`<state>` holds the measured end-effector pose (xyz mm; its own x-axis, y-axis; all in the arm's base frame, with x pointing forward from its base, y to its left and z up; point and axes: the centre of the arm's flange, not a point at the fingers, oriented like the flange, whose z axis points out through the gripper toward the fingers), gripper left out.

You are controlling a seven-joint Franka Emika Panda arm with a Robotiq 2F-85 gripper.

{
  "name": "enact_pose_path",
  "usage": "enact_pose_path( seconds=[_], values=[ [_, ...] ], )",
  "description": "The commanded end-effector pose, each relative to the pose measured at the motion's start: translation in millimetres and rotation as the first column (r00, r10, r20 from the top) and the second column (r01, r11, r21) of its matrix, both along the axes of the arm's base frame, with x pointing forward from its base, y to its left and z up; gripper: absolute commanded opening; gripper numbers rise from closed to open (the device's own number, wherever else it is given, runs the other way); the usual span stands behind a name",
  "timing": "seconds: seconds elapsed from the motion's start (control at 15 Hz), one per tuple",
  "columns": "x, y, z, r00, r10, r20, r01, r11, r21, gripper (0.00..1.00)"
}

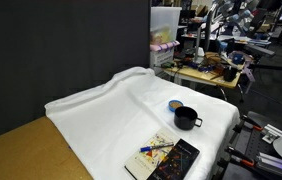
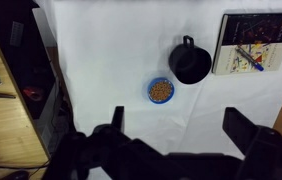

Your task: Put the pen into the black cup.

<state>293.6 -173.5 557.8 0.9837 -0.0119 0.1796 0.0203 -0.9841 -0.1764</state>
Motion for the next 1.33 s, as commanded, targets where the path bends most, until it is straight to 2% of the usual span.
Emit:
enact_pose_path(
  seconds=[0.0, 0.33, 0.6, 0.73, 0.8, 1.27],
  values=[
    [8.9, 22.0, -3.1, 0.998, 0.067, -0.014, -0.068, 0.996, -0.055, 1.0],
    [14.6, 82.0, -12.0, 0.98, 0.194, -0.042, -0.198, 0.973, -0.121, 1.0],
    [31.4, 118.2, -4.0, 0.973, 0.23, -0.027, -0.232, 0.963, -0.136, 1.0],
    [36.5, 125.1, 0.7, 0.975, 0.221, -0.001, -0.219, 0.966, -0.14, 1.0],
    [29.2, 123.2, -2.6, 0.972, 0.234, -0.03, -0.236, 0.961, -0.146, 1.0],
    [30.9, 121.1, -3.5, 0.973, 0.228, -0.028, -0.23, 0.964, -0.133, 1.0]
  ],
)
